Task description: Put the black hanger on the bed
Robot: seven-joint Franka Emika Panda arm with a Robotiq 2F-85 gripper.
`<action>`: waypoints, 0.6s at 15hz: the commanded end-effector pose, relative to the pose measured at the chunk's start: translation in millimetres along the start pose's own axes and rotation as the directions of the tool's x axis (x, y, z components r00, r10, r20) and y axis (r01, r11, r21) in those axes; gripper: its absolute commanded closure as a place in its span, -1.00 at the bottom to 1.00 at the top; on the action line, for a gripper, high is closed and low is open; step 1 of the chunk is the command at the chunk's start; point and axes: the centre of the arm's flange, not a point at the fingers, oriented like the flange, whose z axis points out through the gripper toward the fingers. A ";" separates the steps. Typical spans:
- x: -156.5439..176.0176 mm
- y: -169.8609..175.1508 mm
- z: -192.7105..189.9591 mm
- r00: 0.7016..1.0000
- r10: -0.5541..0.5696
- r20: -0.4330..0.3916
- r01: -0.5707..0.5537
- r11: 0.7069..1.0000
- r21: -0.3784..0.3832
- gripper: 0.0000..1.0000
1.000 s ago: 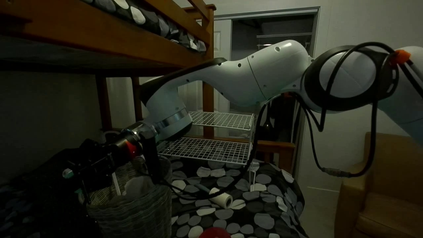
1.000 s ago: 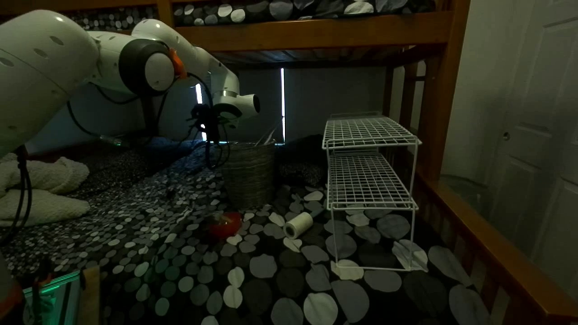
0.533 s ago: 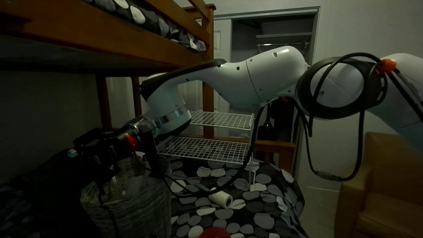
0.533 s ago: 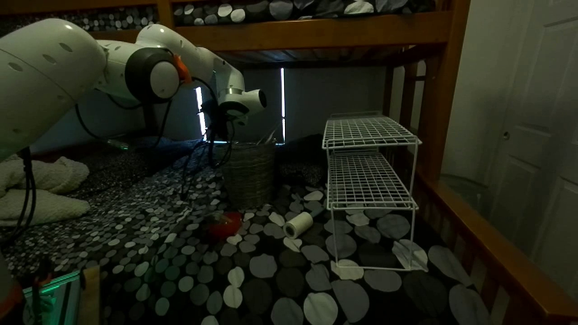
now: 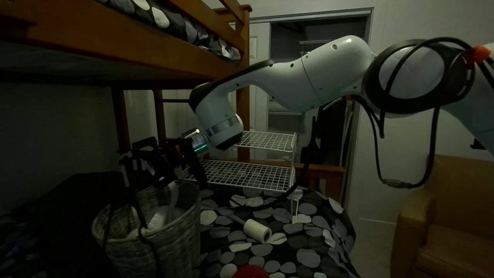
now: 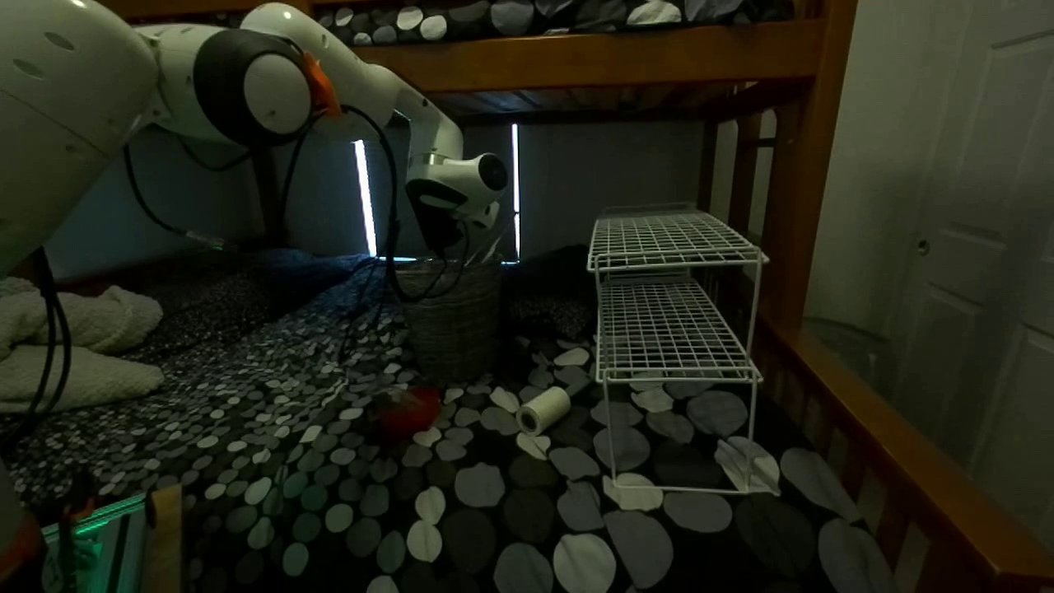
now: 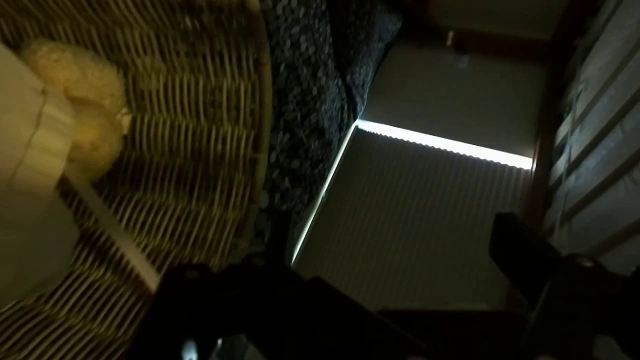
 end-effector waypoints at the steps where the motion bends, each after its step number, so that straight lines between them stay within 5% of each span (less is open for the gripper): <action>1: -61.4 -1.3 -54.3 0.979 0.085 -0.188 -0.093 0.995 -0.037 -1.00; 5: -88.1 -8.8 -75.5 0.901 0.183 -0.393 -0.237 0.967 -0.094 -1.00; 7: -110.3 -17.8 -85.8 0.836 0.211 -0.506 -0.293 0.952 -0.088 -1.00; 8: -57.1 -8.3 -61.5 0.877 0.190 -0.442 -0.255 0.963 -0.091 -1.00; 9: -70.0 -12.5 -66.8 0.858 0.196 -0.474 -0.273 0.957 -0.099 -1.00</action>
